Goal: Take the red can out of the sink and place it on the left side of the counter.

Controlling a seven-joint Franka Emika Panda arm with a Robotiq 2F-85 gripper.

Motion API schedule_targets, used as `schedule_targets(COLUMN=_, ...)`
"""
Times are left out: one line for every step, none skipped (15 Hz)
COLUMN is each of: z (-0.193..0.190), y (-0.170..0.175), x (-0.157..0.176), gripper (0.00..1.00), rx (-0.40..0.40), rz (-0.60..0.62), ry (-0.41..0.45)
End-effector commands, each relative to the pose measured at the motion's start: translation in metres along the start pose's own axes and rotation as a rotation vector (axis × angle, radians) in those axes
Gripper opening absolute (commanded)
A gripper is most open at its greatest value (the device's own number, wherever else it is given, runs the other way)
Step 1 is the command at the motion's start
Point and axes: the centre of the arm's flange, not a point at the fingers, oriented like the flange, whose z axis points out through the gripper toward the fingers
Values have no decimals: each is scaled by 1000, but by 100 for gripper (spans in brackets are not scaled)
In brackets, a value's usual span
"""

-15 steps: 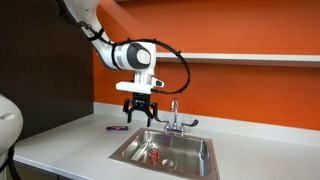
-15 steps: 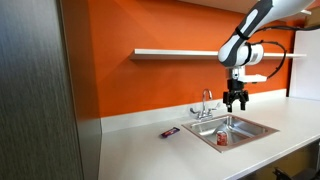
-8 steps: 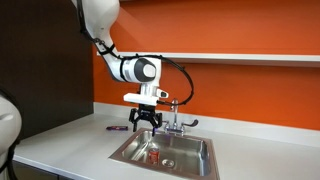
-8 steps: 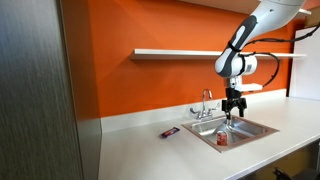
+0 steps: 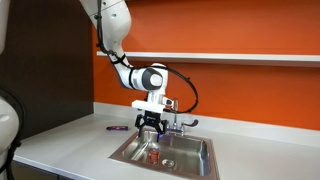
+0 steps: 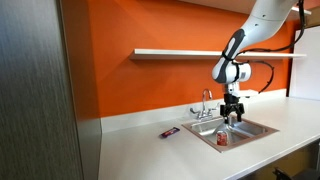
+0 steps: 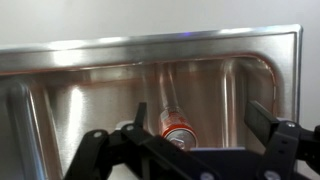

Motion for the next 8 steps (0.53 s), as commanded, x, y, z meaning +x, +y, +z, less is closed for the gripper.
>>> schedule_targets(z=15, y=15, x=25, gripper=100, rx=18, rz=-9, ry=12)
schedule_targets(z=19, y=16, x=30, gripper=100, rx=20, rz=-6, ry=12)
schedule_targets(z=23, y=17, x=34, gripper=100, rx=20, rz=-4, ry=14)
schedule_targets(z=27, y=18, x=38, gripper=100, rx=19, rz=-4, ry=15)
schedule_targets(z=32, y=19, x=42, gripper=100, rx=19, rz=-4, ry=17)
schedule_targets(z=36, y=19, x=47, gripper=100, rx=19, rz=-6, ry=19)
schedule_targets(z=44, y=15, x=49, gripper=100, rx=18, rz=-8, ry=19)
schedule_targets(z=53, y=10, x=51, gripper=100, rx=18, rz=-10, ry=20)
